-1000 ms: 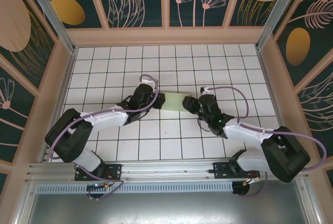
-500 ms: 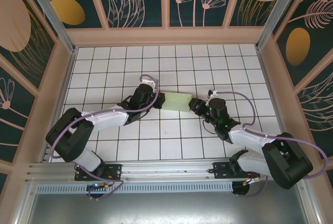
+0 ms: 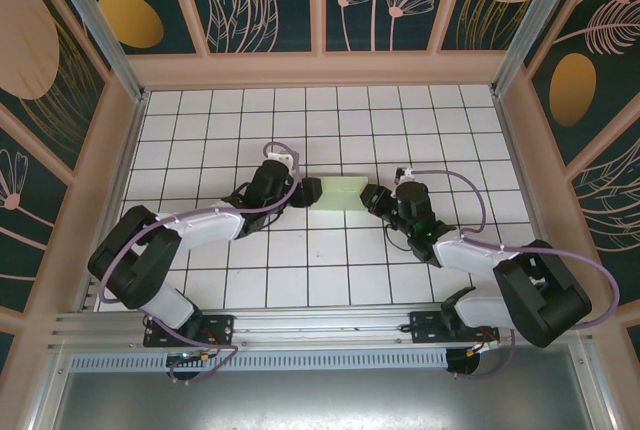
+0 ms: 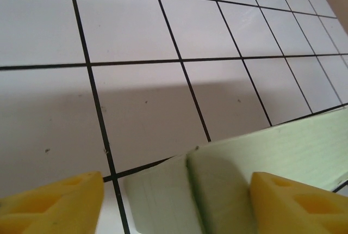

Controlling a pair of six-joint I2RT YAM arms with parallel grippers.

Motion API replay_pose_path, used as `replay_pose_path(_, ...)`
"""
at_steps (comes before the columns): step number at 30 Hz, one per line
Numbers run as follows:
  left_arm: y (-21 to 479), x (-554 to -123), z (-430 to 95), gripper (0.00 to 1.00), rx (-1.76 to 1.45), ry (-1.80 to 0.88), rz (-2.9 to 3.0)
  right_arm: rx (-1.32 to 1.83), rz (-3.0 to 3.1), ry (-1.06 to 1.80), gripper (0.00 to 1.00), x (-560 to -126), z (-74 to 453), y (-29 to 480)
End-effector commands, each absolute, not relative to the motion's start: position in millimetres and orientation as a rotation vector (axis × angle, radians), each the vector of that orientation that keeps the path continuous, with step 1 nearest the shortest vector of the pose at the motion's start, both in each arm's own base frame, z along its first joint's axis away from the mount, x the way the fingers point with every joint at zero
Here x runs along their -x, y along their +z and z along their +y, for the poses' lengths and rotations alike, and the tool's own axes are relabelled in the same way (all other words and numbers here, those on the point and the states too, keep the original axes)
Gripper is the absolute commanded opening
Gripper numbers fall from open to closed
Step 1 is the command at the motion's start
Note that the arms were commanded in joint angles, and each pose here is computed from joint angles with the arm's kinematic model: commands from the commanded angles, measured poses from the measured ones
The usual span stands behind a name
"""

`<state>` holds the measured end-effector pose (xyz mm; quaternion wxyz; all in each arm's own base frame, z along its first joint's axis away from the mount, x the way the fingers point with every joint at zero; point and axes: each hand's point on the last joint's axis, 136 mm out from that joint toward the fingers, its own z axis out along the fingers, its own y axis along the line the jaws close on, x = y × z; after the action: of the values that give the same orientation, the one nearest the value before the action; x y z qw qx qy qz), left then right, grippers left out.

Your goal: Fold the paper box

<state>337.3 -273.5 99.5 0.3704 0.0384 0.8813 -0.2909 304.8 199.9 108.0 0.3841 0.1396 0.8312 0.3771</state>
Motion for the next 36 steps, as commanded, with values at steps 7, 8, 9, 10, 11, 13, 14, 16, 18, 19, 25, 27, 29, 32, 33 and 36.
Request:
replay_pose_path(7, 58, -312, -256, 0.44, -0.066, -0.793, 2.427, -0.41, 2.207, 0.881, 0.28, -299, 189, 82)
replay_pose_path(8, 55, -311, -255, 0.39, -0.069, -0.787, 2.434, -0.404, 2.21, 0.88, 0.28, -299, 189, 82)
replay_pose_path(9, 53, -310, -255, 0.33, -0.072, -0.787, 2.437, -0.399, 2.21, 0.886, 0.25, -299, 191, 82)
replay_pose_path(10, 50, -309, -255, 0.28, -0.075, -0.785, 2.445, -0.388, 2.208, 0.889, 0.21, -300, 192, 84)
replay_pose_path(11, 45, -309, -254, 0.25, -0.075, -0.777, 2.452, -0.383, 2.204, 0.889, 0.15, -301, 192, 85)
replay_pose_path(13, 39, -308, -254, 0.19, -0.08, -0.769, 2.464, -0.366, 2.197, 0.887, 0.05, -302, 193, 88)
replay_pose_path(14, 37, -308, -254, 0.17, -0.084, -0.767, 2.467, -0.354, 2.192, 0.885, 0.01, -303, 194, 91)
replay_pose_path(16, 38, -309, -255, 0.16, -0.092, -0.767, 2.465, -0.323, 2.177, 0.883, 0.01, -304, 195, 98)
replay_pose_path(18, 42, -310, -254, 0.2, -0.096, -0.753, 2.457, -0.276, 2.156, 0.866, 0.1, -306, 195, 110)
replay_pose_path(19, 43, -312, -253, 0.24, -0.098, -0.741, 2.451, -0.244, 2.144, 0.844, 0.22, -307, 195, 117)
replay_pose_path(25, 64, -317, -257, 0.57, -0.124, -0.753, 2.411, 0.095, 2.058, 0.703, 0.7, -314, 203, 161)
replay_pose_path(27, 75, -320, -259, 0.73, -0.129, -0.763, 2.389, 0.261, 2.049, 0.626, 0.81, -320, 202, 172)
replay_pose_path(29, 90, -326, -263, 0.86, -0.139, -0.771, 2.363, 0.442, 2.048, 0.525, 0.9, -322, 204, 181)
replay_pose_path(32, 118, -335, -270, 0.99, -0.144, -0.832, 2.308, 0.656, 2.034, 0.442, 0.94, -324, 210, 190)
replay_pose_path(33, 128, -339, -272, 0.99, -0.139, -0.854, 2.285, 0.73, 2.019, 0.435, 0.94, -323, 214, 193)
replay_pose_path(36, 152, -351, -269, 0.99, -0.122, -0.88, 2.222, 0.926, 1.961, 0.437, 0.94, -317, 226, 197)
